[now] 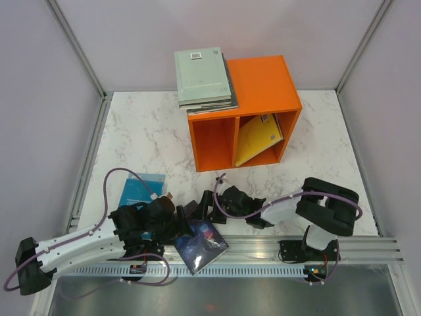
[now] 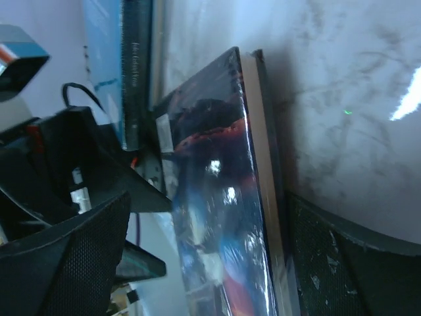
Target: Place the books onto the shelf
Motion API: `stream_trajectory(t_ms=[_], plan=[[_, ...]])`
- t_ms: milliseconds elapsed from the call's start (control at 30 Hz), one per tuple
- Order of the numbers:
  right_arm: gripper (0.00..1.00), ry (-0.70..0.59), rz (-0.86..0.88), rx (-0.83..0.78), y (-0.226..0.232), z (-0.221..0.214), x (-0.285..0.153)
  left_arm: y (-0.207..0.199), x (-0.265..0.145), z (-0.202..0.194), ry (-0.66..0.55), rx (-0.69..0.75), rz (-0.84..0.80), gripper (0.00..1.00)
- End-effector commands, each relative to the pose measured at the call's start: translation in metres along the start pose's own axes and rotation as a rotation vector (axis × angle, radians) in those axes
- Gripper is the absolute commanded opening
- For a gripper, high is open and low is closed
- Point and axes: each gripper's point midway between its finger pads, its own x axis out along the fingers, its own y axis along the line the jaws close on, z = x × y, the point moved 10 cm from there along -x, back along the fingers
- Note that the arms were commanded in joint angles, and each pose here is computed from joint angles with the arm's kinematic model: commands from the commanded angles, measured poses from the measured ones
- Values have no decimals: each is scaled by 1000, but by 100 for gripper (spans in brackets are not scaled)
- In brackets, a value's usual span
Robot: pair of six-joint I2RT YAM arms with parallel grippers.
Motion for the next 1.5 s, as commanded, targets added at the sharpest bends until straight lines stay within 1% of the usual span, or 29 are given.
stream_trajectory(t_ms=[0, 67, 100, 167, 233, 333, 433, 567, 600, 700, 767, 800, 900, 967, 1000, 1033, 1100, 1167, 1233, 1300, 1367, 1400, 1433, 1467], plan=[[98, 69, 45, 50, -4, -19, 16, 25, 28, -2, 2, -14, 117, 83], [98, 102, 39, 81, -13, -30, 21, 26, 32, -1, -4, -11, 106, 83], [98, 103, 71, 85, -11, -31, 22, 26, 34, -1, -5, -10, 108, 83], [94, 131, 70, 107, -18, -37, 20, 27, 37, 0, -7, -4, 115, 83], [90, 131, 92, 116, -19, -38, 17, 26, 39, 2, -15, 8, 122, 83], [85, 144, 80, 120, -29, -44, 2, 24, 39, 7, -31, 29, 136, 83], [82, 157, 96, 97, -29, -45, -11, 21, 39, 13, -54, 45, 136, 83], [76, 189, 193, 71, -16, -45, -17, 18, 40, 18, -68, 69, 139, 82], [74, 216, 243, 68, -9, -46, -19, 17, 41, 19, -74, 80, 142, 82], [65, 244, 327, 60, 3, -45, -16, 15, 41, 22, -85, 100, 152, 82], [56, 267, 355, 78, 5, -47, -17, 12, 40, 24, -89, 113, 153, 82], [45, 270, 370, 85, 4, -47, -18, 12, 40, 25, -88, 134, 159, 82], [36, 275, 413, 93, 5, -48, -23, 11, 41, 28, -89, 146, 167, 82], [34, 303, 432, 105, 4, -50, -27, 11, 41, 29, -86, 164, 175, 82], [36, 308, 460, 101, 7, -50, -30, 10, 41, 31, -91, 167, 172, 82], [41, 317, 470, 101, 7, -51, -31, 8, 40, 32, -93, 171, 168, 82], [44, 339, 483, 96, 9, -51, -34, 6, 40, 35, -95, 185, 172, 82], [51, 352, 497, 87, 12, -51, -35, 6, 41, 36, -88, 201, 184, 81], [59, 370, 508, 80, 15, -51, -35, 4, 41, 39, -109, 212, 196, 81], [63, 371, 510, 79, 17, -50, -34, 4, 43, 40, -102, 221, 218, 81], [58, 367, 511, 77, 19, -49, -35, 2, 43, 41, -104, 224, 221, 81], [50, 363, 504, 76, 18, -49, -35, 1, 44, 42, -104, 229, 225, 81], [45, 352, 499, 78, 19, -49, -35, 1, 44, 42, -104, 230, 223, 81], [37, 344, 497, 77, 18, -49, -38, 1, 44, 42, -103, 230, 226, 81]])
